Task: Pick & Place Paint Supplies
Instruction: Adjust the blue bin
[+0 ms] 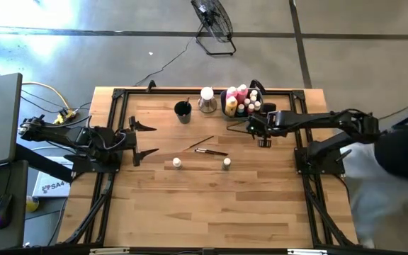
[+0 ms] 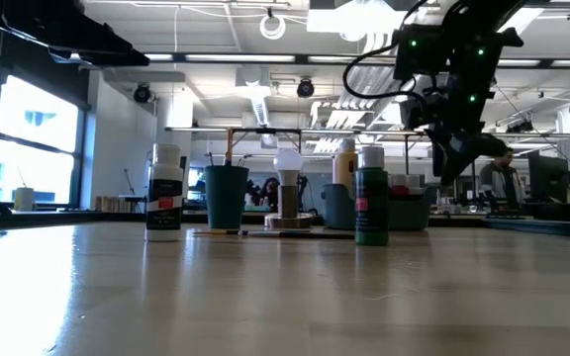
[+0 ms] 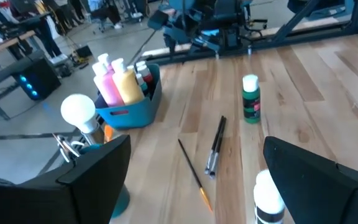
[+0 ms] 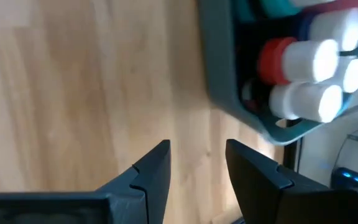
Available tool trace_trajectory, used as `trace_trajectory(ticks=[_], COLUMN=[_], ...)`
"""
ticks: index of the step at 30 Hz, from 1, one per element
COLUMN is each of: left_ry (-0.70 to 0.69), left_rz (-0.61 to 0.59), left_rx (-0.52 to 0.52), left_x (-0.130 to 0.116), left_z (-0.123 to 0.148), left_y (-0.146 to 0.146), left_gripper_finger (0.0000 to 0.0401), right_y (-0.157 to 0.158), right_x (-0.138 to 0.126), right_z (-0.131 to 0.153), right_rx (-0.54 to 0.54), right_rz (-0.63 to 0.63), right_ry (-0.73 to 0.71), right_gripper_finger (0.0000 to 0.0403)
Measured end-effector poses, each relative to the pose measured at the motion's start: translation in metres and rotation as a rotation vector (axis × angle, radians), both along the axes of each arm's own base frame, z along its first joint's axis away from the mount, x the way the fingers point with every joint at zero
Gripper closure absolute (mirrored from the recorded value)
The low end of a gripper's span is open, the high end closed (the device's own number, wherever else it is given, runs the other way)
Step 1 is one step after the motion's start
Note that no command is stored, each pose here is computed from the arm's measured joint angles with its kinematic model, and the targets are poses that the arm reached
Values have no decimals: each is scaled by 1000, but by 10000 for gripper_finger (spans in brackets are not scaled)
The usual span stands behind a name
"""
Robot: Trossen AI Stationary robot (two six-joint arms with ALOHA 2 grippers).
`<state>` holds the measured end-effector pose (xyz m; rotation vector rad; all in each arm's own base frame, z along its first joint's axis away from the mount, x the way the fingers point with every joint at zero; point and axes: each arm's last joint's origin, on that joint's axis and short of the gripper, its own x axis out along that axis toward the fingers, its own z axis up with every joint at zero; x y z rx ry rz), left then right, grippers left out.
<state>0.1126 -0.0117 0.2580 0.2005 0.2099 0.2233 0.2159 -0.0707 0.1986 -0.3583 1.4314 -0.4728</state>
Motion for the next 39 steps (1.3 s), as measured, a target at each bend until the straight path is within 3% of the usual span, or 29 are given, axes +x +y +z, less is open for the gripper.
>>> trace_trajectory(ticks=[9,14,28,39], left_ry=[24,25,49,50], left_rz=[2,2,2,5], left_rx=[-2,-2,1,-9], left_x=[-1,-1,-1,-1], left_z=[-2,-3,-5,-5], left_y=[0,0,0,0], left_gripper_finger=[40,40,40,40], right_y=[-28,-45,-52,-63], right_x=[8,2,6,17], right_z=[26,36,20,-4], right_rx=[-30,62,156,35], right_rz=[-50,-81,-20,-16], right_ry=[-109,-128,-58,93], right_gripper_finger=[255,255,255,255])
